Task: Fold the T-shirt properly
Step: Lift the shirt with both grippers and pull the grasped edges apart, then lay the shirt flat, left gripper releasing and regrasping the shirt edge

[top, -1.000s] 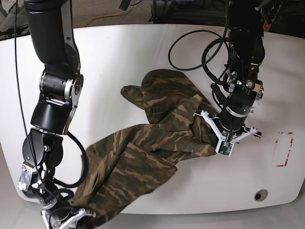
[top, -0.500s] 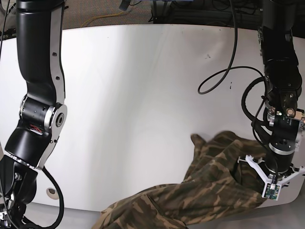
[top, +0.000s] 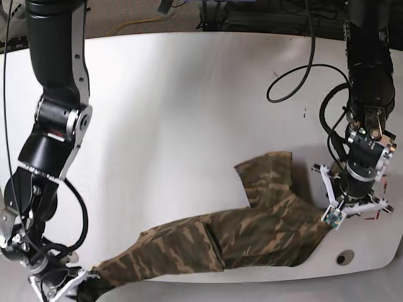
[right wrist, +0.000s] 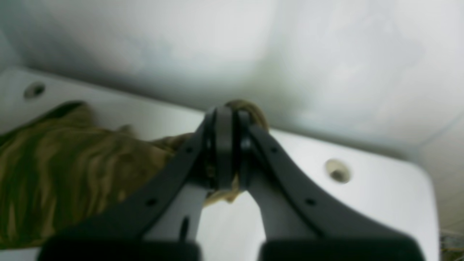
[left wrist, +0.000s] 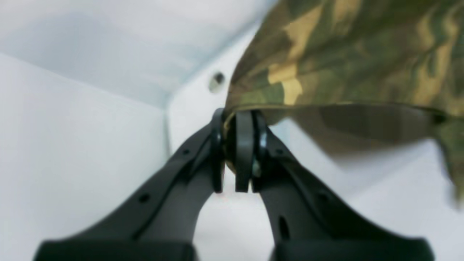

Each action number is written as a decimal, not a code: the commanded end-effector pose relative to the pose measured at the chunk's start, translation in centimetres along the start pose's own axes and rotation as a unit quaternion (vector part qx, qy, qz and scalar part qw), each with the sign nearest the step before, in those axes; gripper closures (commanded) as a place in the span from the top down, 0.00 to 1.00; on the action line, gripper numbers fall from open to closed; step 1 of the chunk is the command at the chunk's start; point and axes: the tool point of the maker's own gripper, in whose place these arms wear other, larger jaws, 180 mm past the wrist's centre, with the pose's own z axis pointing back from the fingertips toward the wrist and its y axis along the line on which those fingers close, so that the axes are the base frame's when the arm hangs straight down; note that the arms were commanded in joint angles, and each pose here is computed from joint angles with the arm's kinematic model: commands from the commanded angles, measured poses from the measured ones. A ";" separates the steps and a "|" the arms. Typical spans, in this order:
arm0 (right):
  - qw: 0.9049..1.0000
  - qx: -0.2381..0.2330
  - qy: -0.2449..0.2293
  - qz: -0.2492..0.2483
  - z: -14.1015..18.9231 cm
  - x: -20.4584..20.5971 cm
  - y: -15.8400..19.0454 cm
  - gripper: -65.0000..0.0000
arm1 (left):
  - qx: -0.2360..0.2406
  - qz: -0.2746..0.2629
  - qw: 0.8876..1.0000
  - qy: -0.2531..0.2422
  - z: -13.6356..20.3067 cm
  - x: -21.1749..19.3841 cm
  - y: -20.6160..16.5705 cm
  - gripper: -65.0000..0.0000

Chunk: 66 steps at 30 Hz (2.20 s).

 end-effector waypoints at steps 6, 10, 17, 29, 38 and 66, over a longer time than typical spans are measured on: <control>0.998 -0.017 0.029 -0.061 2.4 -9.0 -2.1 0.00 | -0.056 -0.014 0.997 0.047 0.7 -4.9 -5.1 0.01; 0.993 -0.026 0.080 -0.088 3.5 -15.6 -2.2 0.00 | -0.098 -0.013 0.993 0.066 1.6 -8.0 -8.6 0.01; 0.982 -0.039 0.144 -0.119 6.4 -23.6 -2.5 0.00 | -0.147 -0.015 0.983 0.111 3.6 -12.3 -12.6 0.01; 0.965 -0.063 0.200 -0.157 11.4 -31.2 -3.3 0.00 | -0.197 -0.013 0.968 0.154 6.6 -16.6 -16.4 0.00; 0.959 -0.059 0.223 -0.168 12.4 -33.7 -2.1 0.00 | -0.200 0.004 0.965 0.167 7.5 -17.8 -16.8 0.19; 0.969 -0.049 0.193 -0.147 12.1 -31.7 0.4 0.00 | -0.027 0.150 0.983 0.103 6.2 -18.5 -0.7 0.61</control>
